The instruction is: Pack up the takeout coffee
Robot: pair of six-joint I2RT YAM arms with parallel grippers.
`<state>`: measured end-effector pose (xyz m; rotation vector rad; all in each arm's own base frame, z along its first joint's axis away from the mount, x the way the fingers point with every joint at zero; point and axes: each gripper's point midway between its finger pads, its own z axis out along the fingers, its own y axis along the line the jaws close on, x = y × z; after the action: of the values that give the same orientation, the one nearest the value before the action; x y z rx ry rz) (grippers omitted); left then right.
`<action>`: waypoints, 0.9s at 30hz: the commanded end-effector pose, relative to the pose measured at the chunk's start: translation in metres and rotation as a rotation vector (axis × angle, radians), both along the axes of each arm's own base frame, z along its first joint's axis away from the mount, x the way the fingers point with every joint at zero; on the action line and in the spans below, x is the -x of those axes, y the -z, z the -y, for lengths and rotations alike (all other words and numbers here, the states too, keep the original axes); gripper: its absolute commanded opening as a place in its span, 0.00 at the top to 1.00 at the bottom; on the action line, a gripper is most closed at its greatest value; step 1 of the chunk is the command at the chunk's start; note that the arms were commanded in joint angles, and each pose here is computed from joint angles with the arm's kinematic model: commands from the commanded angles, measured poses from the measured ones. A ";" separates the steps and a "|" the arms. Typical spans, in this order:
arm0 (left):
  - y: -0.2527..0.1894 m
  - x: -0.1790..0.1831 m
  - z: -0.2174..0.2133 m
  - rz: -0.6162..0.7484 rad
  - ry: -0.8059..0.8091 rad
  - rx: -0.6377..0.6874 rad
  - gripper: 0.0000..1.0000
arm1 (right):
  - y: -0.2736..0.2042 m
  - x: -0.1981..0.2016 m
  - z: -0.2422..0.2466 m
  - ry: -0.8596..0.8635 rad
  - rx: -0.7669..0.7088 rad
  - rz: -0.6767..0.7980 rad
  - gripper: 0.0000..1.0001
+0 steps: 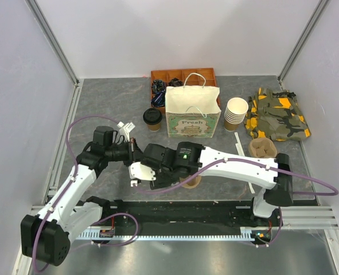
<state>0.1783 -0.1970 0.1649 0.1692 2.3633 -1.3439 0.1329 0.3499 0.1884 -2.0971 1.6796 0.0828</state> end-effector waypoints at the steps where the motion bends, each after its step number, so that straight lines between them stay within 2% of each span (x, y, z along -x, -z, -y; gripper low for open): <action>1: -0.019 0.005 0.000 0.058 0.023 0.026 0.98 | -0.055 -0.006 0.013 0.032 -0.125 0.083 0.25; 4: -0.019 0.004 -0.005 0.088 0.012 0.003 0.98 | -0.092 -0.010 0.020 0.065 -0.250 0.071 0.20; 9: -0.034 -0.004 -0.011 0.171 0.006 -0.022 0.98 | -0.201 -0.048 0.043 0.255 -0.659 0.052 0.18; 14: -0.051 -0.008 -0.010 0.155 0.008 0.006 0.98 | -0.270 -0.113 0.113 0.627 -0.952 0.132 0.18; 15: -0.056 -0.008 -0.008 0.144 0.015 0.034 0.98 | -0.272 -0.123 0.128 0.733 -1.003 0.106 0.19; 16: -0.062 -0.010 -0.008 0.169 0.012 0.043 0.98 | -0.272 -0.149 0.165 0.887 -1.026 0.148 0.20; 20: -0.074 -0.016 -0.008 0.234 0.021 0.039 0.98 | -0.235 -0.193 0.229 1.216 -1.044 0.093 0.22; 23: -0.080 -0.016 -0.007 0.243 0.030 0.050 0.98 | -0.198 -0.219 0.240 1.320 -1.008 -0.015 0.25; 27: -0.088 -0.014 -0.010 0.288 0.029 0.035 0.98 | -0.174 -0.237 0.236 1.325 -0.974 -0.092 0.30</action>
<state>0.1915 -0.1874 0.2264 0.2579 2.2081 -1.3014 0.3570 0.0963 0.3917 -0.1754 2.0101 0.3033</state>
